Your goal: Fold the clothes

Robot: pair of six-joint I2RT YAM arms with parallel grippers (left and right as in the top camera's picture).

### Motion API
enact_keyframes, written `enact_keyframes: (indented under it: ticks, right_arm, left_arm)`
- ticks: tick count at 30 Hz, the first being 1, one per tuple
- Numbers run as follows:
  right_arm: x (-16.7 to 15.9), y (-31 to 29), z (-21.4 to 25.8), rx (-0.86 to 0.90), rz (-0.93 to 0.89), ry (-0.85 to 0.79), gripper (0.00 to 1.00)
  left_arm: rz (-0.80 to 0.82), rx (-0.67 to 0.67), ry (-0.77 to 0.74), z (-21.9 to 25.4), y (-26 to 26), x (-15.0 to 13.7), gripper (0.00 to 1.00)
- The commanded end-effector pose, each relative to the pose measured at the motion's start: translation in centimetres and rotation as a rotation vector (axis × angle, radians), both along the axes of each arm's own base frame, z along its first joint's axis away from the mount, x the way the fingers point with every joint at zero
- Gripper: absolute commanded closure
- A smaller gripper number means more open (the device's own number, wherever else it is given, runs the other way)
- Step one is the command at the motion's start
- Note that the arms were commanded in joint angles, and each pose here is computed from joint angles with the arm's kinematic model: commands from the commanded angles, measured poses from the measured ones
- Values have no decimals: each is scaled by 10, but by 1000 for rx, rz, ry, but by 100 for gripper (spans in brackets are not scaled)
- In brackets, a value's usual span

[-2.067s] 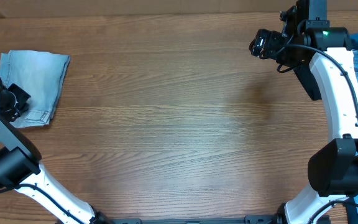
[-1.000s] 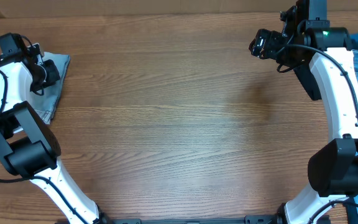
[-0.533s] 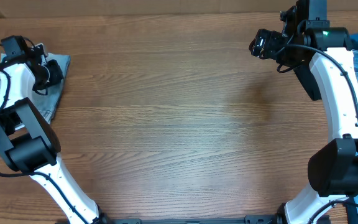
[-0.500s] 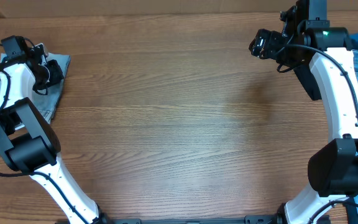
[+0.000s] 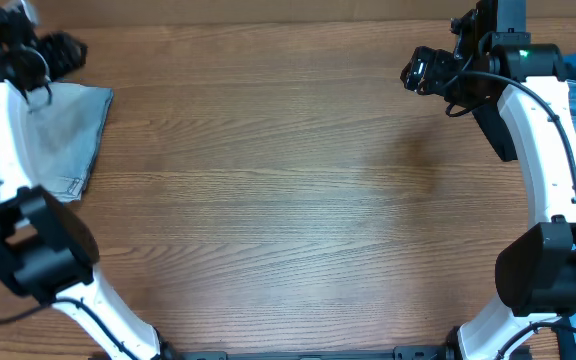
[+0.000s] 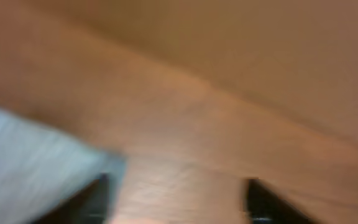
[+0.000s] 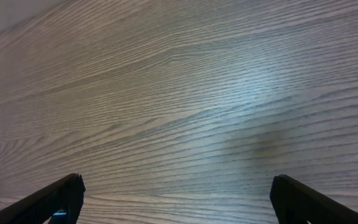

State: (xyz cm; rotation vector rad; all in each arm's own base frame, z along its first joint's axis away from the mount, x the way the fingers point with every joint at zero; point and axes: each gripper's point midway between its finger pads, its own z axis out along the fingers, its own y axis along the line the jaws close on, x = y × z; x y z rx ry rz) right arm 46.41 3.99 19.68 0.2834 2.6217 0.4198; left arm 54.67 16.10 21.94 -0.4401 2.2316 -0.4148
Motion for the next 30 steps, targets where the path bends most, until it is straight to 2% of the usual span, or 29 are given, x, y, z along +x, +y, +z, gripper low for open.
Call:
enact_keyframes:
  ticks: [1, 30]
  right_arm:
    - [1, -2, 1, -4, -3, -7, 0]
    - [1, -2, 1, -4, -3, -8, 0]
  left_arm:
    - [-23, -99, -67, 42, -29, -1, 0]
    - [-13, -94, -58, 39, -27, -1, 0]
